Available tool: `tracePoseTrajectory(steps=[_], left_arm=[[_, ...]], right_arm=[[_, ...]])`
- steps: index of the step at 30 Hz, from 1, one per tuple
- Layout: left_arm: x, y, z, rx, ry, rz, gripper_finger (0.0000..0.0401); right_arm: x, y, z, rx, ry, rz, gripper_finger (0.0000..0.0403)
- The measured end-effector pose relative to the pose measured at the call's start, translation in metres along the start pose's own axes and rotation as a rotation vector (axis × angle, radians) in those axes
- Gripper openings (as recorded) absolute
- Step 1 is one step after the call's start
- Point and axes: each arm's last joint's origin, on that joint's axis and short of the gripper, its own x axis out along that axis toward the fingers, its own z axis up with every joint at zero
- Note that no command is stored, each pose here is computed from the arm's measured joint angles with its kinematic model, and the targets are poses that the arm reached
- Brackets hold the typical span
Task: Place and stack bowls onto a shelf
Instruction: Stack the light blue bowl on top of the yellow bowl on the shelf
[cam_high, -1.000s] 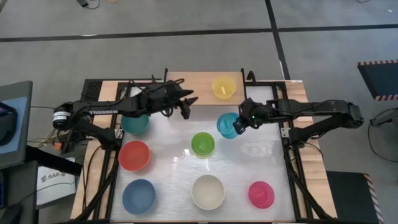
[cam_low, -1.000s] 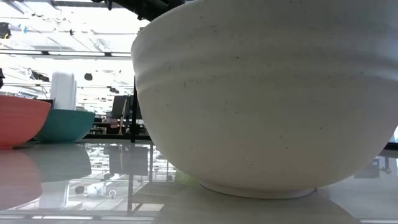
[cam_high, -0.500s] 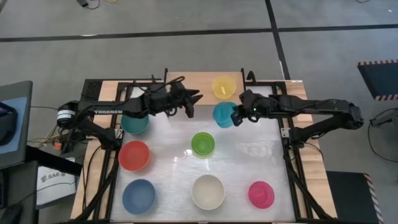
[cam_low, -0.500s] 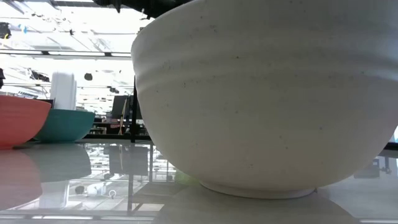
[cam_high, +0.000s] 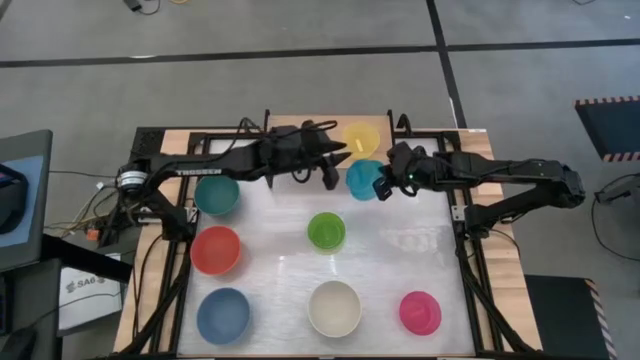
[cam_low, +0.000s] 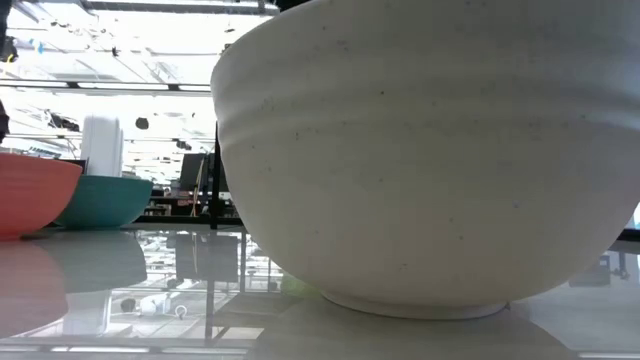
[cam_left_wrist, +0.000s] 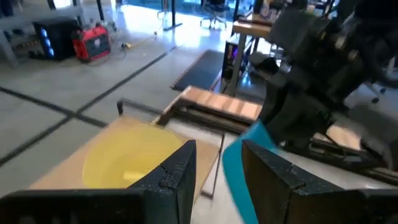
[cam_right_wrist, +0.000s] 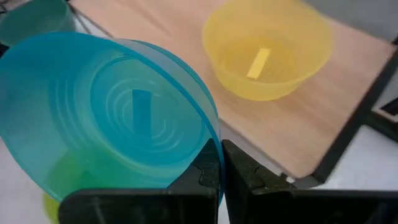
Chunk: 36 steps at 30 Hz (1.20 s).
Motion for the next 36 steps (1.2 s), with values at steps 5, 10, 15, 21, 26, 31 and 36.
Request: tracePoseTrajectory(steps=[5,10,15,21,26,31,36], left_arm=[[0.012,-0.003,0.007,0.059,0.028,0.002,0.0113],[0.020,-0.005,0.016,0.103,0.006,0.005,0.0119],[0.021,0.000,0.019,0.103,0.001,0.030,0.0165],[0.025,0.010,0.021,0.114,-0.024,0.088,0.0204],[0.031,0.009,0.014,0.129,-0.009,0.086,0.0202],[0.031,0.002,0.013,0.179,-0.003,0.097,0.0193],[0.031,-0.003,0.010,0.234,0.008,0.089,0.0190]], right_arm=[[-0.001,-0.001,0.000,-0.009,-0.038,-0.062,0.0026],[-0.001,-0.003,0.002,-0.012,-0.098,-0.143,0.0026],[-0.005,-0.005,0.008,-0.030,-0.181,-0.246,0.0026],[-0.011,-0.002,0.023,-0.105,-0.293,-0.307,0.0026],[-0.011,-0.001,0.030,-0.178,-0.337,-0.347,0.0027],[-0.002,-0.009,0.033,-0.144,-0.313,-0.379,0.0027],[0.000,-0.019,0.040,-0.055,-0.339,-0.409,0.0027]])
